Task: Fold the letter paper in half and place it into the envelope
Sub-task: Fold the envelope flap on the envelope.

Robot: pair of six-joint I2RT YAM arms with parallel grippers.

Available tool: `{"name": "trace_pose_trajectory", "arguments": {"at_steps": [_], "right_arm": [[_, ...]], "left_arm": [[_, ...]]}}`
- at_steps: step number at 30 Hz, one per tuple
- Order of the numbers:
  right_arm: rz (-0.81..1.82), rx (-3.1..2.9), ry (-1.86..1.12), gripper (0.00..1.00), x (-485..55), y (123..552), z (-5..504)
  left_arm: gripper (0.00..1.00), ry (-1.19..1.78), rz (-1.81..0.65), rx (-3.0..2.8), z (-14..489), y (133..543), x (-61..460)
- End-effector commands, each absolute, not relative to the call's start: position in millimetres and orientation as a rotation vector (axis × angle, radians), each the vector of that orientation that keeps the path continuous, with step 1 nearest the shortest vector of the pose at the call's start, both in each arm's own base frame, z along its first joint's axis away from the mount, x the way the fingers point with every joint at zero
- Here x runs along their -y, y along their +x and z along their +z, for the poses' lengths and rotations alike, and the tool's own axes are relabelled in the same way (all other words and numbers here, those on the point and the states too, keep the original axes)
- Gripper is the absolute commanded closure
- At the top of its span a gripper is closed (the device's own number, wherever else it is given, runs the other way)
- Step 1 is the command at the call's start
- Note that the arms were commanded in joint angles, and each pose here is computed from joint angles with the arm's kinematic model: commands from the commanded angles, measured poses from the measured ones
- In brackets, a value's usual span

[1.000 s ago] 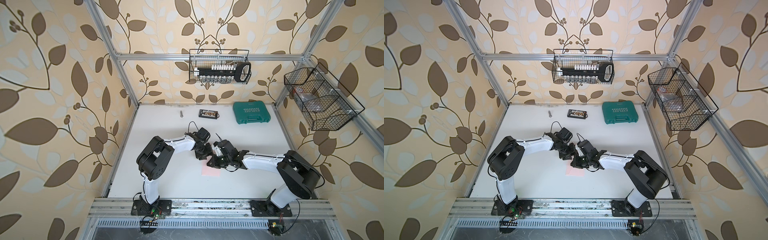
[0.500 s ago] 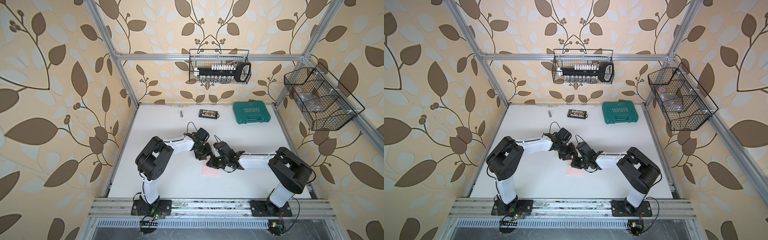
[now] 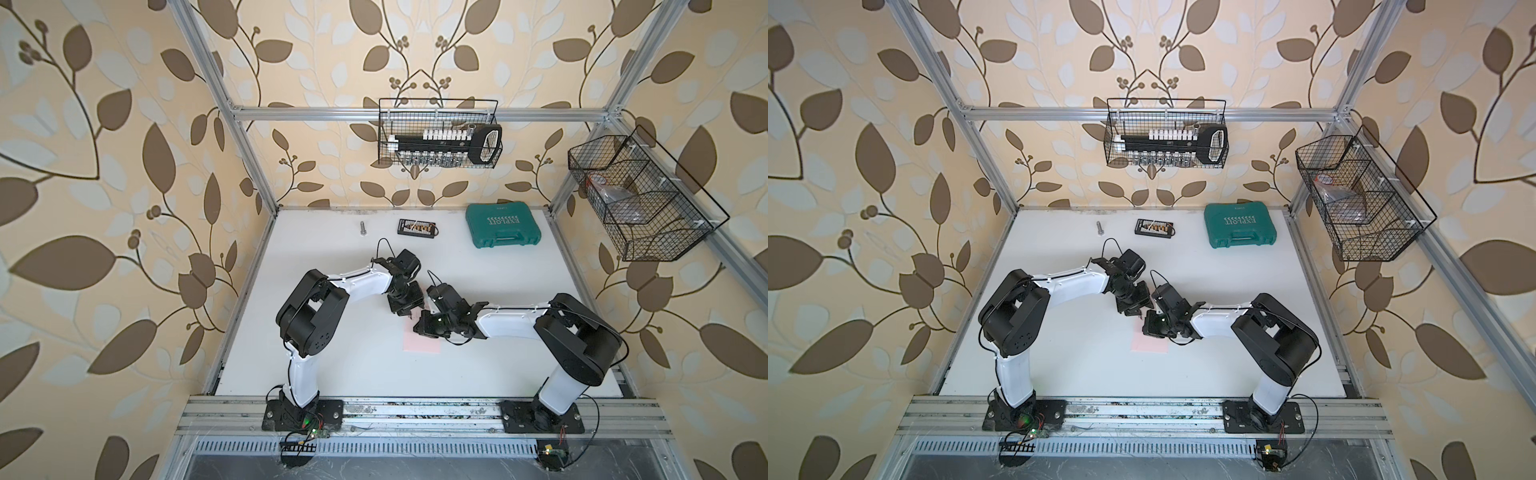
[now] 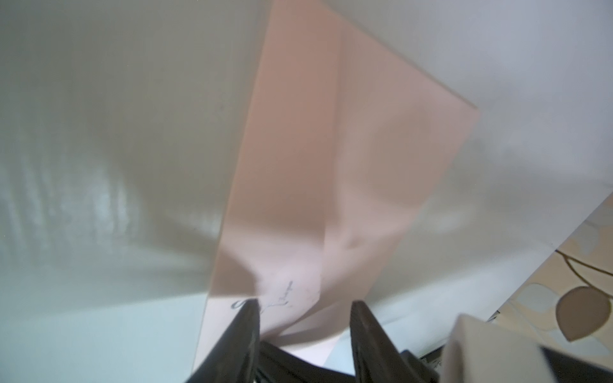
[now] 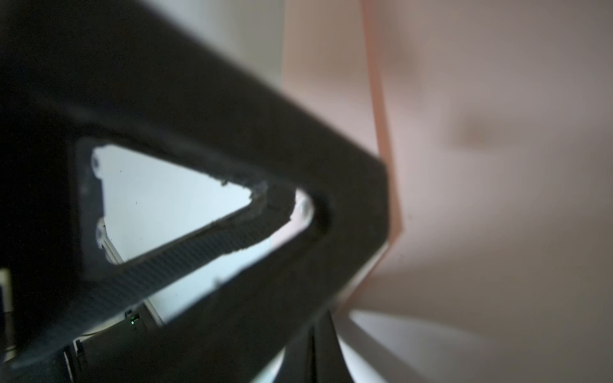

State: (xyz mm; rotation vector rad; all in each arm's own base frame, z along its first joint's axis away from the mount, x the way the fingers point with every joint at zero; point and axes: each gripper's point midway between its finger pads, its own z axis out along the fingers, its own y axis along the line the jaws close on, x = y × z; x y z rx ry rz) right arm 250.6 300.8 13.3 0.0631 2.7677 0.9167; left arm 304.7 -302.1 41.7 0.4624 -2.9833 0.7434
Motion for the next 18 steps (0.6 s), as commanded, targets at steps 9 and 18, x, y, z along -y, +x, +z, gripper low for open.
{"name": "trace_pose_trajectory", "arguments": {"at_steps": [9, 18], "right_arm": [[0.737, -2.911, 0.086, 1.00, -272, 227, -15], [0.707, -2.915, 0.035, 1.00, -264, 220, -4]], "left_arm": [[0.66, 0.460, 0.607, 3.014, 17, 319, 287], [0.89, 0.500, 0.570, 3.006, -7, 335, 274]]}}
